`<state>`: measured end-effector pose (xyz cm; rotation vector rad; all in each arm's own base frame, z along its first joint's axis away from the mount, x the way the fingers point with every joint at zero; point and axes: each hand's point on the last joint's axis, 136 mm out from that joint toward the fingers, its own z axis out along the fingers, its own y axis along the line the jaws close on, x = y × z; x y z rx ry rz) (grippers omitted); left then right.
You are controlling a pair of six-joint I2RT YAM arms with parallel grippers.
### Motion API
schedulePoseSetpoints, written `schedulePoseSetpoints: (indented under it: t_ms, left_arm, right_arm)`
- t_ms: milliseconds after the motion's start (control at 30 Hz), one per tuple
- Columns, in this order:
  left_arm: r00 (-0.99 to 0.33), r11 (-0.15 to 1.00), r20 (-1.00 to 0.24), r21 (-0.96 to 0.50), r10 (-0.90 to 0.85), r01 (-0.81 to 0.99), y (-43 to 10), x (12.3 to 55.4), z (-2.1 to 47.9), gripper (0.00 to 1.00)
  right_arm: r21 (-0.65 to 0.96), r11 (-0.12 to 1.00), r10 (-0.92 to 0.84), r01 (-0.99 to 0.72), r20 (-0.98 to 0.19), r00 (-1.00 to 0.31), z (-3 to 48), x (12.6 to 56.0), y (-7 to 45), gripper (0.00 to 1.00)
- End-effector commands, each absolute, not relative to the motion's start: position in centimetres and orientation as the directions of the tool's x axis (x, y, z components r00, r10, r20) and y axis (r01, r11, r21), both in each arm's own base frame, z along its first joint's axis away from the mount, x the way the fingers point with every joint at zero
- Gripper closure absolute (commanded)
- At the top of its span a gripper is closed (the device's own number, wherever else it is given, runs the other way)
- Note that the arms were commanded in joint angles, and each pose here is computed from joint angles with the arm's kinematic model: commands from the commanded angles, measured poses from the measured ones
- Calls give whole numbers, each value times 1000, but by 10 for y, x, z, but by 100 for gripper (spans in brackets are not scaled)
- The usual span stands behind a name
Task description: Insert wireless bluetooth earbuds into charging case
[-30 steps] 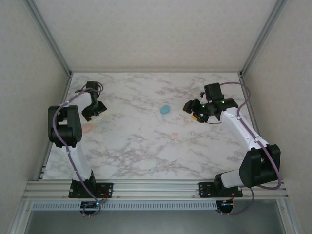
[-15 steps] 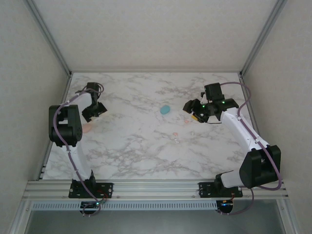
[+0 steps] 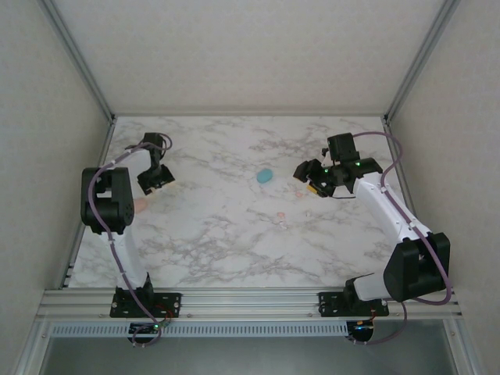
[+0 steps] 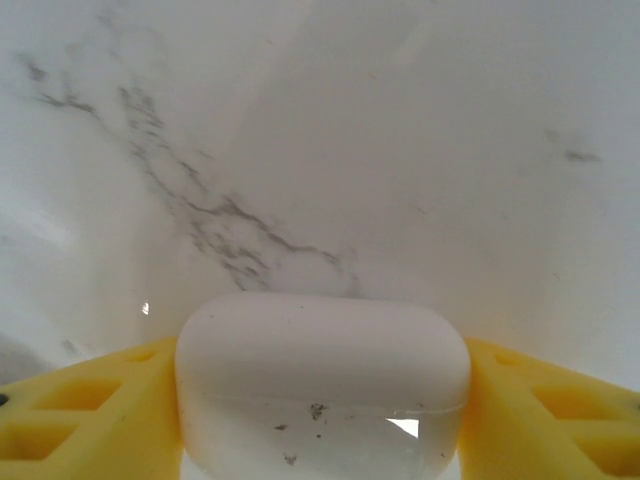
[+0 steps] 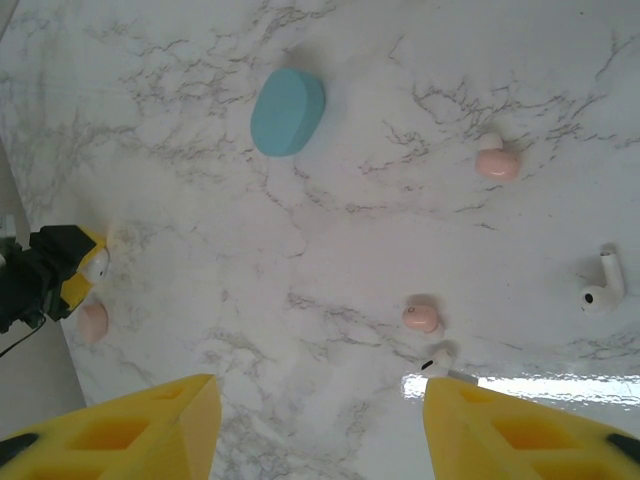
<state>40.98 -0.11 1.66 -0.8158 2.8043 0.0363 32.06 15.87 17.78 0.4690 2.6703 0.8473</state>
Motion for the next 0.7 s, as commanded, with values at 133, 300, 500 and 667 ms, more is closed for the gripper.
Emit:
schedulePoseSetpoints:
  t_ms: [133,300,500,667]
  left_arm:
    - [-932,944,-161,-104,-326,-312,-91,383,32,38]
    - [-972,983,-188,-143,-139,-113,-172,358,50,38]
    - [-978,981,-196,-162,73,105,-256,322,53,38]
    - [-964,967,-190,-137,188,216,-291,304,46,37]
  right_arm:
    - [549,810,394,204,-253,-884,188,320,143,44]
    - [515,828,418,220,-306,-856,187,322,129,44]
    - [477,846,441,240,-371,-817,185,323,110,44]
    - [455,858,445,239,-424,-789,184,320,99,43]
